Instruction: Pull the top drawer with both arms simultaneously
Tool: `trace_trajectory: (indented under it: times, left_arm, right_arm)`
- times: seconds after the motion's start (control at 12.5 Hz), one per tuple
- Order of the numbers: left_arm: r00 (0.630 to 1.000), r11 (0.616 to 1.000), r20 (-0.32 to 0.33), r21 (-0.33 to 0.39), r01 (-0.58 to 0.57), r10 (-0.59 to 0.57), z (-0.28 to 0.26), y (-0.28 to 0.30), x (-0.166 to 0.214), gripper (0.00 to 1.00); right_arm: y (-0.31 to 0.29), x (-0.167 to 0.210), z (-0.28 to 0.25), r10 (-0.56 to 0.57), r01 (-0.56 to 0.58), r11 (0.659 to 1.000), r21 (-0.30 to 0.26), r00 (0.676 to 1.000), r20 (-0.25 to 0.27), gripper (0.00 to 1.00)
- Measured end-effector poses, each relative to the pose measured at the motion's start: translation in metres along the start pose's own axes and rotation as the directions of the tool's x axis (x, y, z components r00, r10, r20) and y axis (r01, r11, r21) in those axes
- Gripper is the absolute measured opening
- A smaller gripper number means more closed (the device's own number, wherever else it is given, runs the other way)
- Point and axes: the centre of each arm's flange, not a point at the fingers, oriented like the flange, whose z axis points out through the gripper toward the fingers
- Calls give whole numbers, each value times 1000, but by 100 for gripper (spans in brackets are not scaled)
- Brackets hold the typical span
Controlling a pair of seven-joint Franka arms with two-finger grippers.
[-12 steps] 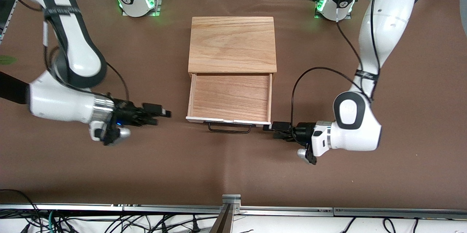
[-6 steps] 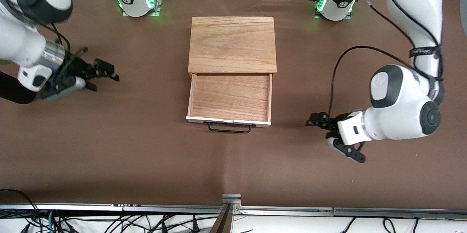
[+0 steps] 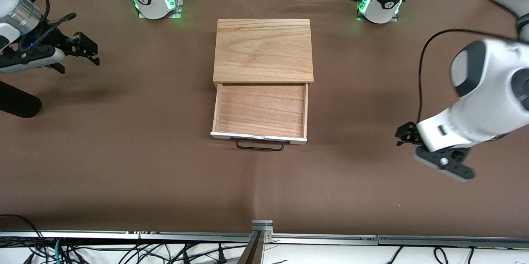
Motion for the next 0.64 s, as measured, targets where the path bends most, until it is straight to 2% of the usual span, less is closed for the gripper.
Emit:
trace_trajectory:
  times: [0.16, 0.4, 0.64]
  left_arm:
    - [999, 998, -1, 32, 54, -54, -42, -28, -28, 100]
    - [984, 984, 34, 44, 175, -177, -62, -61, -66, 100]
    - [923, 929, 105, 42, 367, -370, -54, -47, -83, 100]
  right_arm:
    - [0, -3, -4, 12, -11, 1000, -9, 1000, 8, 100]
    - [0, -3, -4, 13, -13, 1000, -9, 1000, 10, 100]
    - [-1, -3, -3, 13, -13, 1000, -9, 1000, 13, 100]
